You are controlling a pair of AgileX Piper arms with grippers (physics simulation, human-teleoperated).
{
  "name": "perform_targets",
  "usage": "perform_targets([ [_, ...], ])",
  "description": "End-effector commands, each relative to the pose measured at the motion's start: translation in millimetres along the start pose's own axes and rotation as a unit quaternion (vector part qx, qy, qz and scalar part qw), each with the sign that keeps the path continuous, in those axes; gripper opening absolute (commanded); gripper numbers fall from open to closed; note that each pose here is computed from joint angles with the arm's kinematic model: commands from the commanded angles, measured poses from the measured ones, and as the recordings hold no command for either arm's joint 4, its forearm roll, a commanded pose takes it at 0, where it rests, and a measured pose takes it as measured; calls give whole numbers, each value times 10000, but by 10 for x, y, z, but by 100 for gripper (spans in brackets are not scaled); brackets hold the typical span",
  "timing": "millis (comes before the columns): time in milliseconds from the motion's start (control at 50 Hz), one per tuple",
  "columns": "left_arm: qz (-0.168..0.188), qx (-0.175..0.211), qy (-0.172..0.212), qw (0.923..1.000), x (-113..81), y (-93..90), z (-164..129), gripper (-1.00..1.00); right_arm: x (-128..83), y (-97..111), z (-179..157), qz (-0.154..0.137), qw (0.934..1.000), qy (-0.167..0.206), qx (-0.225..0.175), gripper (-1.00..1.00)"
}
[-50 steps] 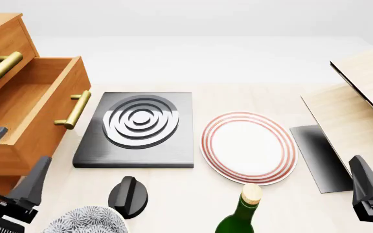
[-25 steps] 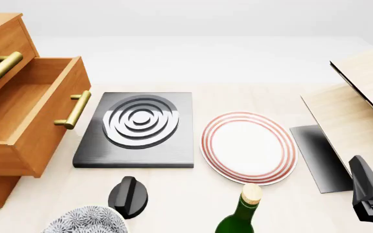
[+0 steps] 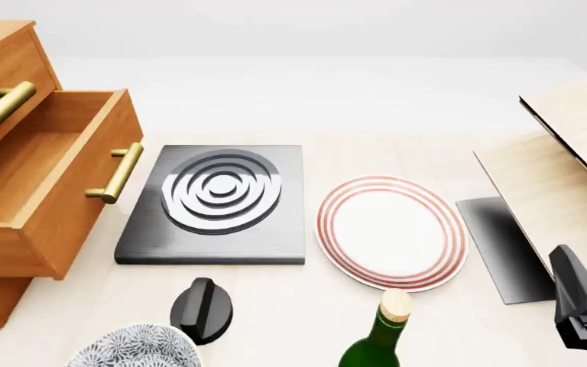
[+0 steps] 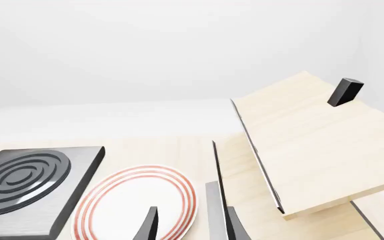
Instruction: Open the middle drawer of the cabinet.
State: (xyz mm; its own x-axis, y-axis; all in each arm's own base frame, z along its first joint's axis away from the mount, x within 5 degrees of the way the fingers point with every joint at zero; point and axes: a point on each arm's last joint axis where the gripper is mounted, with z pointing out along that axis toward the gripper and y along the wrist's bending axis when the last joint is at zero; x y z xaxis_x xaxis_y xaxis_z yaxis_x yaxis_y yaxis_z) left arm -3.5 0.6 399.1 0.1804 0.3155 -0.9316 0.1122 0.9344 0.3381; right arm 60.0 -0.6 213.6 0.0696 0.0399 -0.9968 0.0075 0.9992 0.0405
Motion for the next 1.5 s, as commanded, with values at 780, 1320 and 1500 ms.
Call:
perform_targets([
  [780, -1808, 293, 1788, 9667, 107, -38, 1308, 100, 0, 0, 0, 0, 10000, 0, 0, 100],
  [1320, -2050, 107, 2303, 9512, 527, -124, 1475, 100, 0, 0, 0, -1, 10000, -1, 0, 100],
  [1500, -1982, -6, 2333, 9520, 598, -106, 1469, 100, -1, 1, -3, 1, 10000, 0, -9, 100],
])
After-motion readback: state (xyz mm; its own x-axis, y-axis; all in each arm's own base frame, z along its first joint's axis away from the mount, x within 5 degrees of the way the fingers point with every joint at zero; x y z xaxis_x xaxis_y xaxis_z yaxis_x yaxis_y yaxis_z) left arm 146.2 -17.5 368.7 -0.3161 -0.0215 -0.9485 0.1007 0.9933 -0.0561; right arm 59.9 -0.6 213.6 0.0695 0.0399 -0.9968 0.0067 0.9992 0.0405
